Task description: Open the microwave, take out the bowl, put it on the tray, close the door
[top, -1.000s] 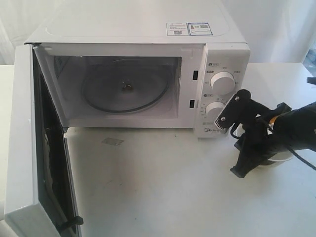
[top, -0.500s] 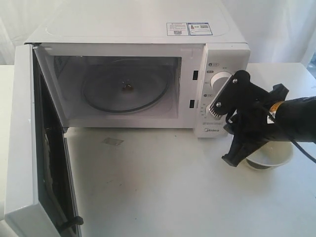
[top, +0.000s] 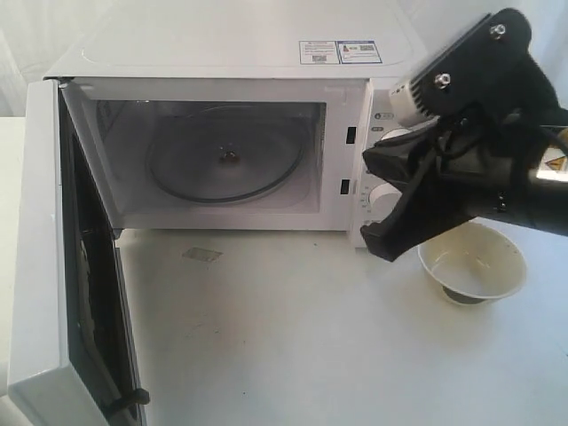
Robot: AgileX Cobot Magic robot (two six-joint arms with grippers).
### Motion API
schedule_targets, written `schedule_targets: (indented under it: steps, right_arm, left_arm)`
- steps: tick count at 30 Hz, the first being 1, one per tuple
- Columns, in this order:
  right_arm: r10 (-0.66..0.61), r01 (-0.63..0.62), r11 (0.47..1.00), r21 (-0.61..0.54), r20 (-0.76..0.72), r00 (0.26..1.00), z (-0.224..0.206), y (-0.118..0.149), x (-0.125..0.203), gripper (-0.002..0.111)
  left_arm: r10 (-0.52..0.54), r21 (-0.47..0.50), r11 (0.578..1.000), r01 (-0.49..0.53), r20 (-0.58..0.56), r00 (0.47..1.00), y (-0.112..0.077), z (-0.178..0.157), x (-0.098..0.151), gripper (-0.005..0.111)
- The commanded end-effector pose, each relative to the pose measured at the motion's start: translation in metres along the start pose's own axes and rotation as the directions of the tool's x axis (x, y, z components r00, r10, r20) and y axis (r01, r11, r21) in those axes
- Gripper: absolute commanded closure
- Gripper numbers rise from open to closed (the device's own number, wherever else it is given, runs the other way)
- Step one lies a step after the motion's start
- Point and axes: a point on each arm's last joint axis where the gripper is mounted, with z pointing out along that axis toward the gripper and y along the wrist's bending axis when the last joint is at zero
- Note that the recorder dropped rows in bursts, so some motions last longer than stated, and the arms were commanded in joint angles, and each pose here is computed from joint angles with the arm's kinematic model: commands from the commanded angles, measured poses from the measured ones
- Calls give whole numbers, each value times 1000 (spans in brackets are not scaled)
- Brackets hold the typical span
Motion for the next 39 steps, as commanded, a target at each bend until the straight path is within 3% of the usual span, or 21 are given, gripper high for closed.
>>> schedule_targets:
  steps: [1, 6, 14, 23, 39]
  right_arm:
    - [115, -107, 987, -122, 58, 992, -32, 21, -9, 108]
    - [211, -174, 951, -254, 123, 970, -66, 42, 3, 108]
    - [216, -211, 917, -340, -25, 976, -71, 58, 36, 108]
    - [239, -280, 894, -350, -155, 959, -64, 67, 71, 108]
    - [237, -272, 913, -305, -145, 961, -58, 67, 92, 108]
  left_arm:
    - [-9, 1, 1000, 9, -14, 1000, 0, 0, 2, 107]
    - [-9, 1, 1000, 9, -14, 1000, 0, 0, 2, 107]
    - [-9, 1, 1000, 9, -14, 1000, 0, 0, 2, 107]
    - [-9, 1, 1000, 9, -14, 1000, 0, 0, 2, 107]
    - [-9, 1, 1000, 9, -14, 1000, 0, 0, 2, 107]
